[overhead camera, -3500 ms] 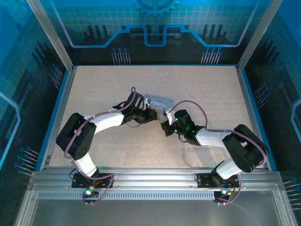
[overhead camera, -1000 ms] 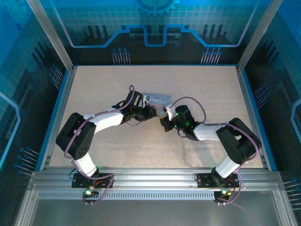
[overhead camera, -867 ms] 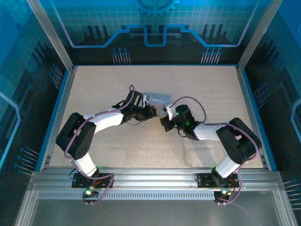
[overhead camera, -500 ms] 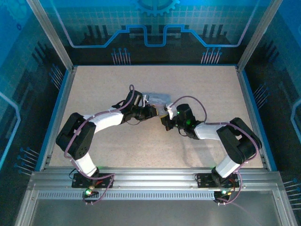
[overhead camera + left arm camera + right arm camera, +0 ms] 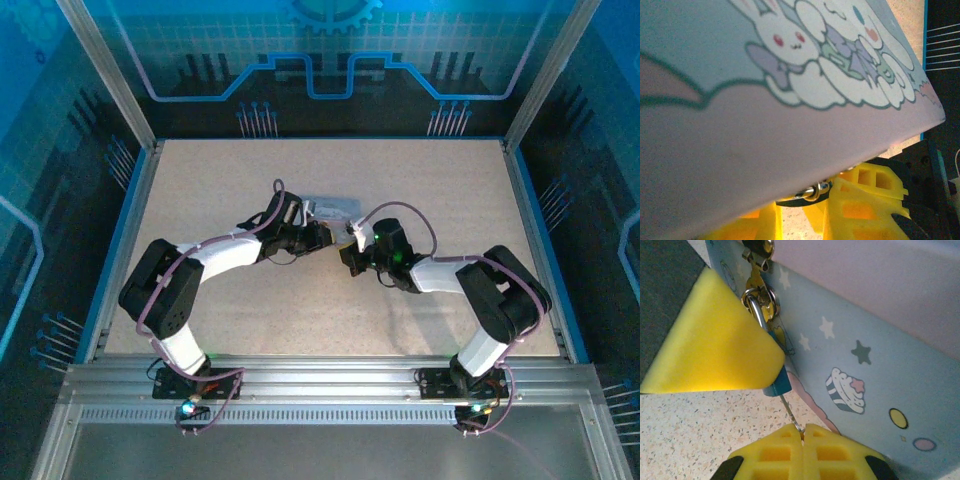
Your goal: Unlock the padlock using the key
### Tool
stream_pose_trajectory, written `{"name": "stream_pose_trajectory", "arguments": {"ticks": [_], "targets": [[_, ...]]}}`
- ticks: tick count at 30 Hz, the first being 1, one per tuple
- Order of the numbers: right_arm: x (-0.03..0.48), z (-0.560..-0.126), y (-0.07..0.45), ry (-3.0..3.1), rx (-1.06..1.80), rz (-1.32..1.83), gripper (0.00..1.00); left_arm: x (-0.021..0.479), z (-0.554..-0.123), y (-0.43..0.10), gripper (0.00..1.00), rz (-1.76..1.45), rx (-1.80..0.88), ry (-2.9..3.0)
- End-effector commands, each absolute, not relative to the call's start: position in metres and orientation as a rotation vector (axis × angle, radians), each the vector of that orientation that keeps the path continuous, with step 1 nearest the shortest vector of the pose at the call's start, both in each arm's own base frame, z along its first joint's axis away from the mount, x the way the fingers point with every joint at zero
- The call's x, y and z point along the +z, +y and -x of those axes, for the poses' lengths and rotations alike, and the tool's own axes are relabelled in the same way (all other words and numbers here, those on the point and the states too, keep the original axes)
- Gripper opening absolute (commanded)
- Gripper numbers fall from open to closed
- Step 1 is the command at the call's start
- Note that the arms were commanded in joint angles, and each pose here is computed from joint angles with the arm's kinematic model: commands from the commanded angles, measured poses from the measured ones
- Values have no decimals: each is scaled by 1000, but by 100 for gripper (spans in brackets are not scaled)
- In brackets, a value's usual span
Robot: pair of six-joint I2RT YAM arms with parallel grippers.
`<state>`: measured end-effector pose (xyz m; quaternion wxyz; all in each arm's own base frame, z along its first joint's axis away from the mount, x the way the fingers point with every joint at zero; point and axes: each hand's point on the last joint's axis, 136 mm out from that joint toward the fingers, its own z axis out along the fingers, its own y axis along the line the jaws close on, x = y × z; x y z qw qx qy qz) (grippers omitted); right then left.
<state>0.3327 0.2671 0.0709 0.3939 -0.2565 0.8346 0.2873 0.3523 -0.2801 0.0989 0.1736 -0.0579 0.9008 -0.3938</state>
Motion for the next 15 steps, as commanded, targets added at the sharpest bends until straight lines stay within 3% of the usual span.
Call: {"name": "stream_pose_trajectory", "arguments": {"ticks": [1,15], "targets": [[105,-360,276,1987,719,601,0,110,-332,-302,14,78,-1253,2582],[108,-359,263,1988,678,568,0,108,-331,-298,14,82,-1233,2591]]}}
